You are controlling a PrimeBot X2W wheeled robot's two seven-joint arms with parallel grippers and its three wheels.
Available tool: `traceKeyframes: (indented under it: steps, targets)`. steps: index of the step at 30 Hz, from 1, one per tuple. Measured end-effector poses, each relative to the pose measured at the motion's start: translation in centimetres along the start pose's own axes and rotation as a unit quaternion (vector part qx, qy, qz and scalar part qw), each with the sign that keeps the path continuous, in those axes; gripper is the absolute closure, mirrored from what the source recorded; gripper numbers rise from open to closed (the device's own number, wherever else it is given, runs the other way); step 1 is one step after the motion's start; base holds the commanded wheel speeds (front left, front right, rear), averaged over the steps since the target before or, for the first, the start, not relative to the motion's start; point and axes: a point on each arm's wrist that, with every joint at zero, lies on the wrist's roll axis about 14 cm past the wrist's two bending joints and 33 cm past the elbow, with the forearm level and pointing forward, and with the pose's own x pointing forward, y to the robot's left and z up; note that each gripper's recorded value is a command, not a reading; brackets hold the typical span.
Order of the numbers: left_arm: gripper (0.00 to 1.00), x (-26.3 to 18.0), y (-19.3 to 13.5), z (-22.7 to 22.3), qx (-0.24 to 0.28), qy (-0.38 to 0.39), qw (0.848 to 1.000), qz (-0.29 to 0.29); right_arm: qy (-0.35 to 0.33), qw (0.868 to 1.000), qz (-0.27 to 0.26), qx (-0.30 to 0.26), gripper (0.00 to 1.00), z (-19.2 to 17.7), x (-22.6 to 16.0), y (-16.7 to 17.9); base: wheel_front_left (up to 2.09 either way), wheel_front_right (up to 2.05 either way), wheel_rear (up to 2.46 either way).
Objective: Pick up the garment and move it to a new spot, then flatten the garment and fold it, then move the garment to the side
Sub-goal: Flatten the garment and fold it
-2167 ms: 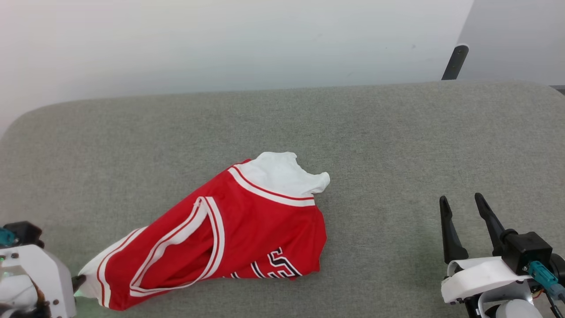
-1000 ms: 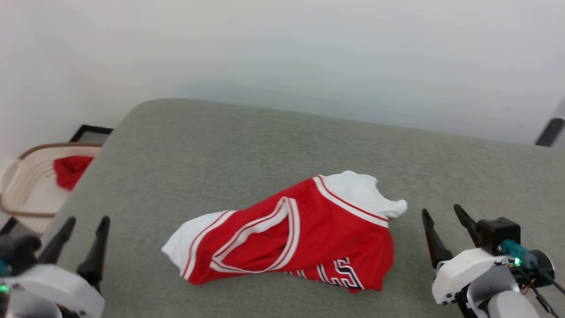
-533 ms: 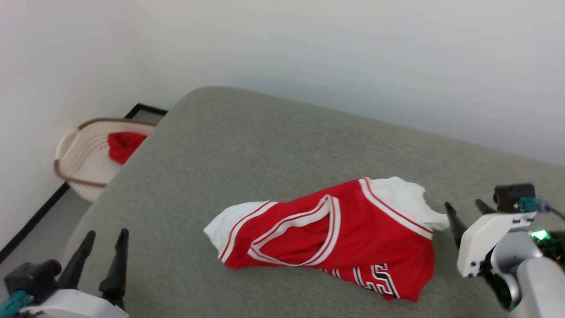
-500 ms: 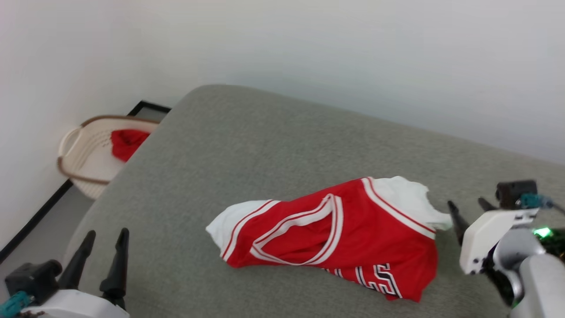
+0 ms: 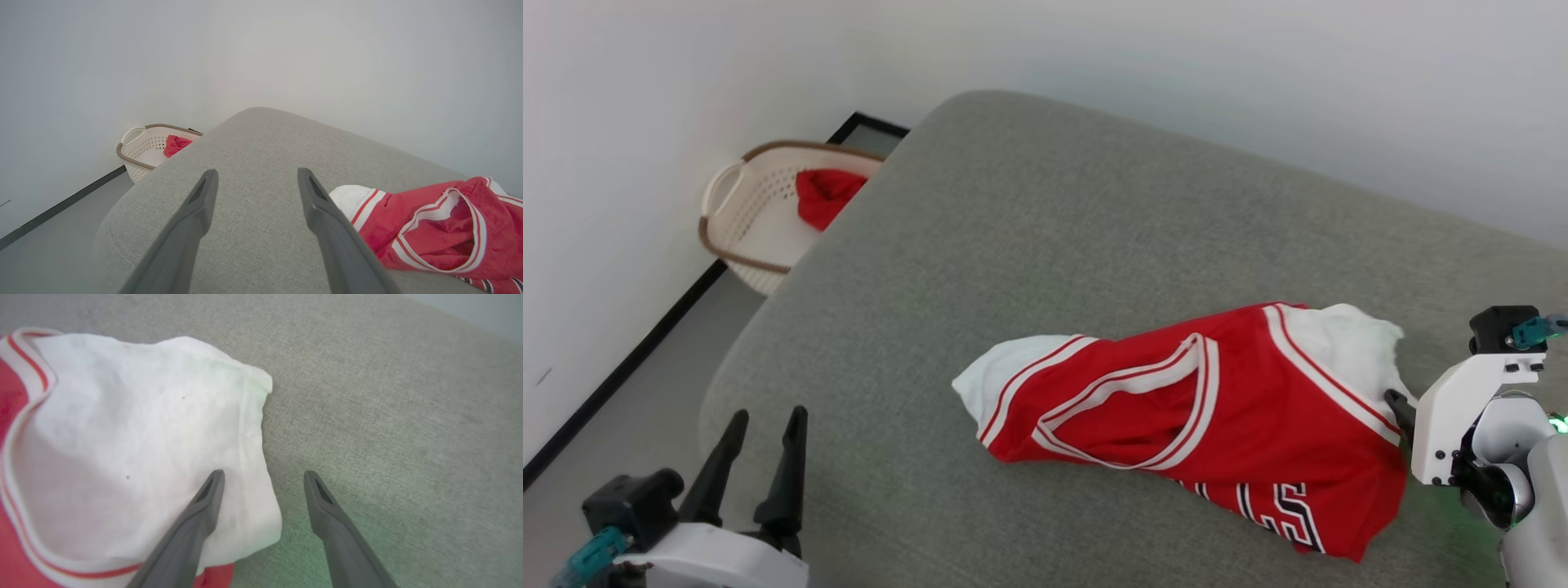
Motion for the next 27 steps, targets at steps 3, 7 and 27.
traceKeyframes:
  steps: [3,7,27]
  targets:
    - [0.0,0.1,0.2,-0.1,-0.002,0.0,1.0,0.008,0.033,0.999,0.008,0.003,0.0,-1.2,1.1,0.3,0.0,0.0,0.0]
    - [0.0,0.2,0.3,-0.6,-0.001,0.004,1.0,0.016,0.054,0.998,0.01,0.003,0.34,-1.8,2.3,0.1,0.0,0.0,0.0]
    - [0.0,1.9,-1.0,-0.6,0.005,-0.004,1.0,-0.017,-0.041,0.998,-0.041,0.003,1.0,3.0,-1.0,-4.8,0.0,0.0,0.0]
